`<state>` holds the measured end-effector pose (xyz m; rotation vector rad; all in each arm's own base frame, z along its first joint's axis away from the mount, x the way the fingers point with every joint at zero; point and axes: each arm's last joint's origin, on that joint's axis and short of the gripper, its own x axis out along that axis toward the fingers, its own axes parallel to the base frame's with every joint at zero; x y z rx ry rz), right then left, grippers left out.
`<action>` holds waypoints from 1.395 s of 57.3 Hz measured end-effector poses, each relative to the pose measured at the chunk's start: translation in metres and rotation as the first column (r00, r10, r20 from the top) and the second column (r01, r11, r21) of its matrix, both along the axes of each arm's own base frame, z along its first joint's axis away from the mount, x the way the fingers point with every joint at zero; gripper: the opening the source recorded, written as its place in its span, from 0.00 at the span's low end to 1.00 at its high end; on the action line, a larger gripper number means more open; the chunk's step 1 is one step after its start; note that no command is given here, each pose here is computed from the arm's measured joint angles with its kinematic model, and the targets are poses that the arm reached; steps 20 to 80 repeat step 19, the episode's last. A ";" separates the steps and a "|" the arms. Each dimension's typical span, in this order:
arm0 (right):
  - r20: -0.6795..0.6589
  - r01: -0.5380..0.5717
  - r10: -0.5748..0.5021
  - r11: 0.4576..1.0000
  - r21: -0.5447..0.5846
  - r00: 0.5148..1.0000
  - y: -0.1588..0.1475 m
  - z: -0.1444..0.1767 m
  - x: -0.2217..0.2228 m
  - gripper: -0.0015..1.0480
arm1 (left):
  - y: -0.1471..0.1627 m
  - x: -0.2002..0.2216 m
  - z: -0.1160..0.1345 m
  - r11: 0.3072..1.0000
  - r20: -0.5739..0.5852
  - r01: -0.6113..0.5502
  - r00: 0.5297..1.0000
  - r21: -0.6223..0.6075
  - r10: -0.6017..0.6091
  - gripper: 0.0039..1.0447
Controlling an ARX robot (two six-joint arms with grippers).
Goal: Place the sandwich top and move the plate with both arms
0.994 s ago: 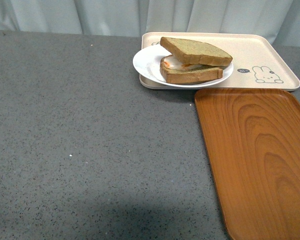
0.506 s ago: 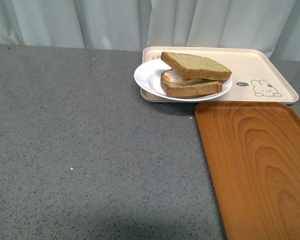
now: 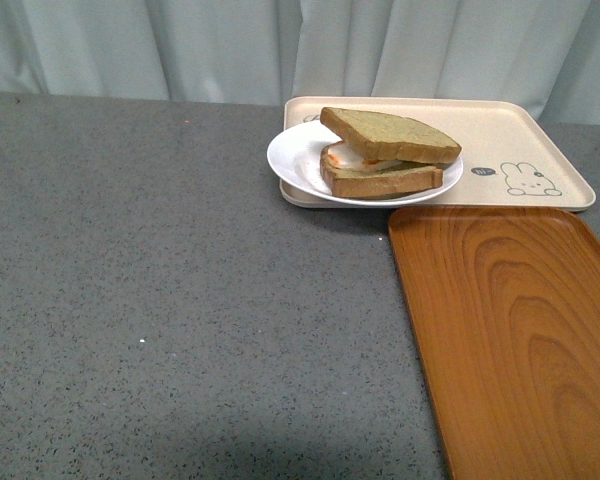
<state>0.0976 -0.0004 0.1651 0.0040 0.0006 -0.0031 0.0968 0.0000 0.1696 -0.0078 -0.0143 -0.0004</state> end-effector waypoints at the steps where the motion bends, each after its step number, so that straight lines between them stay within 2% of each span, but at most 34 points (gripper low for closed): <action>1: 0.000 0.000 0.000 1.000 0.000 1.000 0.000 0.000 0.000 0.91 | 0.000 0.000 0.000 1.000 0.000 0.000 1.000 0.000 0.000 0.36; 4: 0.000 0.000 0.000 1.000 0.000 1.000 0.000 0.000 0.000 0.91 | 0.000 0.000 0.000 1.000 0.000 0.000 1.000 0.000 0.000 0.44; 12: 0.000 0.000 0.000 1.000 0.000 1.000 0.000 0.000 0.000 0.91 | 0.000 0.000 0.000 1.000 0.000 0.000 1.000 0.000 0.000 0.80; 16: 0.000 0.000 0.000 1.000 0.000 1.000 0.000 0.000 0.000 0.91 | 0.000 0.000 0.000 1.000 0.000 0.000 1.000 0.000 0.000 0.92; 18: 0.000 0.000 0.000 1.000 0.000 1.000 0.000 0.000 0.000 0.91 | 0.000 0.000 0.000 1.000 0.000 0.000 1.000 0.001 0.000 0.96; 80: 0.000 0.000 0.000 1.000 0.000 1.000 0.000 0.000 0.000 0.91 | 0.000 0.000 0.000 1.000 0.000 0.000 1.000 0.002 0.000 0.96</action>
